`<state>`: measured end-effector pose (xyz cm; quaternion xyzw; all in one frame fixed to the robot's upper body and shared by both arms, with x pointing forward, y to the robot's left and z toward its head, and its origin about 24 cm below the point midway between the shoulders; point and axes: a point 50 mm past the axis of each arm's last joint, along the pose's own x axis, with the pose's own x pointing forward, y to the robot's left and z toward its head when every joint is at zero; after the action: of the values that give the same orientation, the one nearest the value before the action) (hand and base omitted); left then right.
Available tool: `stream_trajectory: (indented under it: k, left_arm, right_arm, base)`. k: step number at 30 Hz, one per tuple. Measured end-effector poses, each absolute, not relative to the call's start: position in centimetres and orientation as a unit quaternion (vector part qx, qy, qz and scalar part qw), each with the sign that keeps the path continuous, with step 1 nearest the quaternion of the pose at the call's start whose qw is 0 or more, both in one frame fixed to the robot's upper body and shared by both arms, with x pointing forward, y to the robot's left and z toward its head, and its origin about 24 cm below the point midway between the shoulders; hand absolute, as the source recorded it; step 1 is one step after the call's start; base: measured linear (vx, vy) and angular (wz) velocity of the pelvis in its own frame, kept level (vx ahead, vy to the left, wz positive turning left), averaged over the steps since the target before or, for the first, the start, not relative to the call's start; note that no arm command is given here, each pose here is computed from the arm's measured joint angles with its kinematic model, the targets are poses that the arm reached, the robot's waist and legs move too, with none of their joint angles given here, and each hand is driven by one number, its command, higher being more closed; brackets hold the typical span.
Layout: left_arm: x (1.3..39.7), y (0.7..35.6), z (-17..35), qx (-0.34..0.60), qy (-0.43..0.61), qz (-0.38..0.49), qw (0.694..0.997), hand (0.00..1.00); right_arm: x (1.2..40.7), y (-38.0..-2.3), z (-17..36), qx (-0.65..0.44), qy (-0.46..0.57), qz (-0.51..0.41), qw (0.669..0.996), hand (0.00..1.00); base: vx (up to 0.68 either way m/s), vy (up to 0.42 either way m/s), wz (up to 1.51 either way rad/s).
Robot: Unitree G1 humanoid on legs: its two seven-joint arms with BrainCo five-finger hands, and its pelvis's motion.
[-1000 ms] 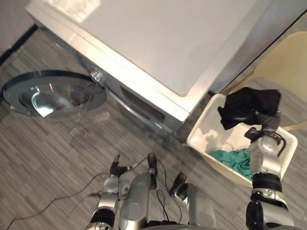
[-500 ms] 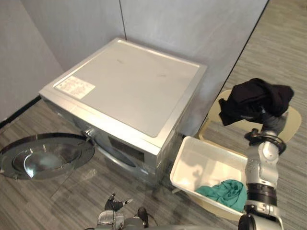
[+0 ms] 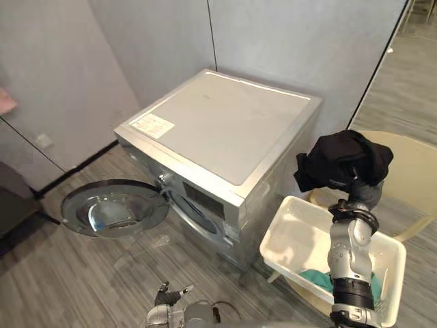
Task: Pick up the laundry basket with both hands and put the clothes into the washing machine.
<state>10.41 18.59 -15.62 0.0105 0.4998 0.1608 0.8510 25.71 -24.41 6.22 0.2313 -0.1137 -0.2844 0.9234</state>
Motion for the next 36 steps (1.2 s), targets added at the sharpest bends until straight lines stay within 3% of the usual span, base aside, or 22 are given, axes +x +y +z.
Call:
stream_trajectory:
  k: [7,13,19,24,28,36]
  left_arm:
    - [9.8,18.2,-15.9,0.033,0.518,0.139,0.843,0.0]
    - [11.6,18.2,-15.2,0.099,0.49,0.082,0.862,0.0]
    - [11.1,17.8,-15.5,0.125,0.496,0.056,0.858,0.0]
    - [10.7,19.5,-15.5,0.156,0.503,0.06,0.848,0.0]
    - [11.7,17.5,-15.5,0.134,0.496,0.036,0.857,0.0]
    - [12.2,16.5,-15.1,0.088,0.478,0.059,0.872,0.0]
  right_arm:
    - [24.0,-25.8,4.8,0.226,-0.094,-0.321,0.915,1.0]
    - [23.8,-23.2,3.2,0.263,-0.063,-0.311,0.911,1.0]
    - [21.8,-25.0,2.4,0.249,-0.052,-0.363,0.896,1.0]
    - [20.7,-25.8,4.3,0.239,-0.099,-0.369,0.893,1.0]
    - [19.3,-27.1,4.5,0.221,-0.118,-0.397,0.883,1.0]
    - [19.6,-25.4,4.4,0.229,-0.109,-0.362,0.897,1.0]
  base:
    - [-0.09,0.269,0.59]
    - [-0.15,0.438,0.52]
    - [-0.17,0.268,-0.1]
    - [0.02,0.011,-0.33]
    - [0.08,-0.127,-0.19]
    - [0.02,-0.064,0.08]
